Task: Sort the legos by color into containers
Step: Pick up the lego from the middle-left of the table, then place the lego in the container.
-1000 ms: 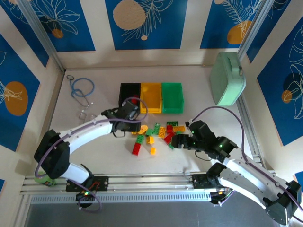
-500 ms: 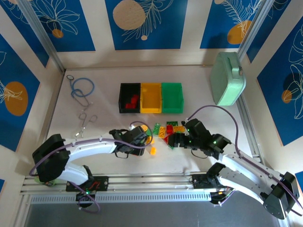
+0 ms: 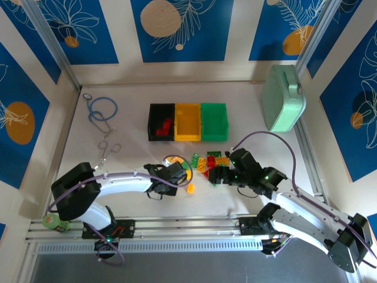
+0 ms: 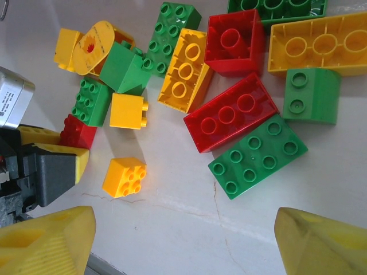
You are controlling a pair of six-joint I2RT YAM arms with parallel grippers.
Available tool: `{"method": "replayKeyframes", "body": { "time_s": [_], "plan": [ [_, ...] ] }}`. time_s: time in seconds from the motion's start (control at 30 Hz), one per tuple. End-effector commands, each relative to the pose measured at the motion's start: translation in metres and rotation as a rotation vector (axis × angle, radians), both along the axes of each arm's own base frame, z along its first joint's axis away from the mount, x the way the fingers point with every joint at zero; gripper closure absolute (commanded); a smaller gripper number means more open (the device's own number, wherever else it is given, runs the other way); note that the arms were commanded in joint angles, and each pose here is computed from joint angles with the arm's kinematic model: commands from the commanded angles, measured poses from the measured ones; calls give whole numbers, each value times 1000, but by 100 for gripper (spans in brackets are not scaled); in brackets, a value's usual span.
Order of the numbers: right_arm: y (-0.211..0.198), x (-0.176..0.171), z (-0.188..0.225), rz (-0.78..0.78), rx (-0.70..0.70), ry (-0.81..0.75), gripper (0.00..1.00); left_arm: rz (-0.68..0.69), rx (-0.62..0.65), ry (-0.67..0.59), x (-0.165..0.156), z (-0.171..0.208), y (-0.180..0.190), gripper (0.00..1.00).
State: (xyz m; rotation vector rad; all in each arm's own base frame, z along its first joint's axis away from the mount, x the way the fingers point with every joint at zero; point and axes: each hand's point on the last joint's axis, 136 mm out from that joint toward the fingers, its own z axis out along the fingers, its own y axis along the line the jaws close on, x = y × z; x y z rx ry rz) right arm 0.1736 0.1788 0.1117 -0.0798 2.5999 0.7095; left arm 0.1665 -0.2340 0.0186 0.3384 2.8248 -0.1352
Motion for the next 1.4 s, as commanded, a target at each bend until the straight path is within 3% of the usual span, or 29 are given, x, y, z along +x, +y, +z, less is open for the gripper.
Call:
{"method": "replayKeyframes", "body": {
  "time_s": [0.0, 0.23, 0.5, 0.87, 0.97, 1.03, 1.13, 1.37],
  "plan": [
    [2, 0, 5, -2, 5, -2, 18, 7, 9, -58, 6, 19, 4, 69],
    [5, 1, 3, -1, 16, 2, 18, 27, -43, -211, 44, 87, 11, 69],
    [2, -3, 3, -2, -7, 6, 19, 108, -153, -245, 120, 123, 25, 69],
    [-11, -13, 10, -20, -15, -7, 20, 156, -59, -189, 241, 108, 39, 70],
    [-14, -14, 12, -21, -25, -11, 20, 168, -29, -164, 263, 100, 44, 65],
    [-16, -15, 14, -21, -29, -15, 20, 170, -3, -153, 273, 98, 46, 58],
    [-19, -16, 17, -24, -32, -24, 20, 167, 4, -143, 276, 106, 45, 37],
    [-18, -13, 19, -29, -33, -36, 20, 171, -89, -249, 245, 154, 44, 33]
  ]
}}
